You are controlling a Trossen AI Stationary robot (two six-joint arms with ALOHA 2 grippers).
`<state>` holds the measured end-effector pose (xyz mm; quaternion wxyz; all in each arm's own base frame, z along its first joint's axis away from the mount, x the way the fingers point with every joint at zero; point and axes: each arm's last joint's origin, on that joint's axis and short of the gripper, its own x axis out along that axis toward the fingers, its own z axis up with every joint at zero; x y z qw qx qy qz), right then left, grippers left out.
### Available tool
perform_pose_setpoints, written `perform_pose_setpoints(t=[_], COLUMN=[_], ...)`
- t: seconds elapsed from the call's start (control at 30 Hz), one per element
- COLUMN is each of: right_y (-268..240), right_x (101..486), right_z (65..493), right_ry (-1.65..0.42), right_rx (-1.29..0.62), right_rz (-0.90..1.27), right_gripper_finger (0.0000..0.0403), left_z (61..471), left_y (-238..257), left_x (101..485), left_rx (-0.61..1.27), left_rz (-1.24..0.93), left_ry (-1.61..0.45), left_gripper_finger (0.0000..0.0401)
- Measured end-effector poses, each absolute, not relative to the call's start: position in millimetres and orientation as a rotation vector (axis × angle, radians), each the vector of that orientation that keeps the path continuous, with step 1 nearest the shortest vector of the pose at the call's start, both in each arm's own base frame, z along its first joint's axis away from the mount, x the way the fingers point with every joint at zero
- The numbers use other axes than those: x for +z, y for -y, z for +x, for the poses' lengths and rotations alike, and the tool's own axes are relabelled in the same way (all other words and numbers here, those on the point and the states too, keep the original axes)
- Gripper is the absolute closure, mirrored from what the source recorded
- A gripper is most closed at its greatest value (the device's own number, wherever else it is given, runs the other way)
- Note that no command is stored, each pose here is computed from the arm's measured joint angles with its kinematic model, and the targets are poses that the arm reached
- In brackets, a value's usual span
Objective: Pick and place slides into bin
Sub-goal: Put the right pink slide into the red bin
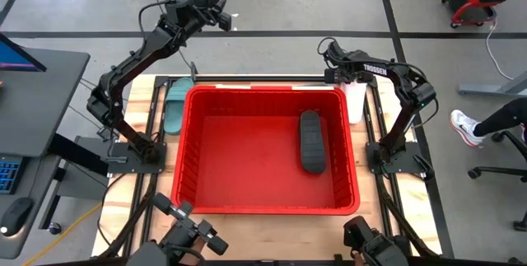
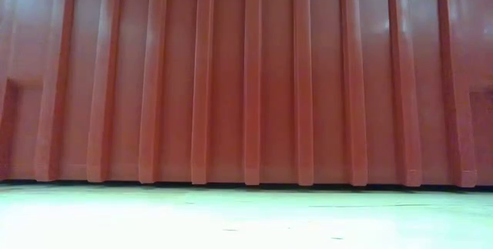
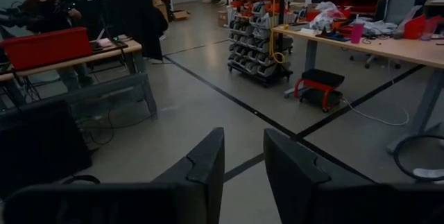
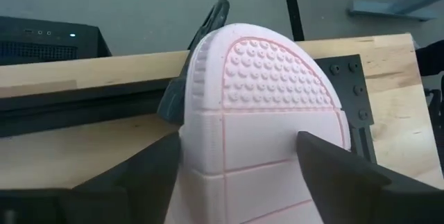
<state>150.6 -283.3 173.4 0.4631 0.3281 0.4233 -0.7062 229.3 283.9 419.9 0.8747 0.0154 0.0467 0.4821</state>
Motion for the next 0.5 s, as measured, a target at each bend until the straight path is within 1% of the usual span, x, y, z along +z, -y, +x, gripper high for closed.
perform_pose_setpoints(t=[0.17,0.37,0.5], right_y=[284.7,283.1,282.7], right_x=[175.7,175.8,180.9], right_z=[151.1,151.4,152.1], right_ry=[-1.013,-1.065,-1.096], right_rx=[-1.753,-1.699,-1.668], right_rz=[0.822,0.823,0.848], right_gripper_finger=[0.0172,0.0256,0.0295], left_z=[234.0,238.1,240.2], left_y=[-280.0,-276.3,-274.5], left_x=[419.9,420.1,420.1], left_rx=[0.99,0.973,0.965], left_rz=[0.034,0.042,0.042], left_ry=[-0.097,-0.1,-0.1], left_gripper_finger=[0.0293,0.0293,0.0293])
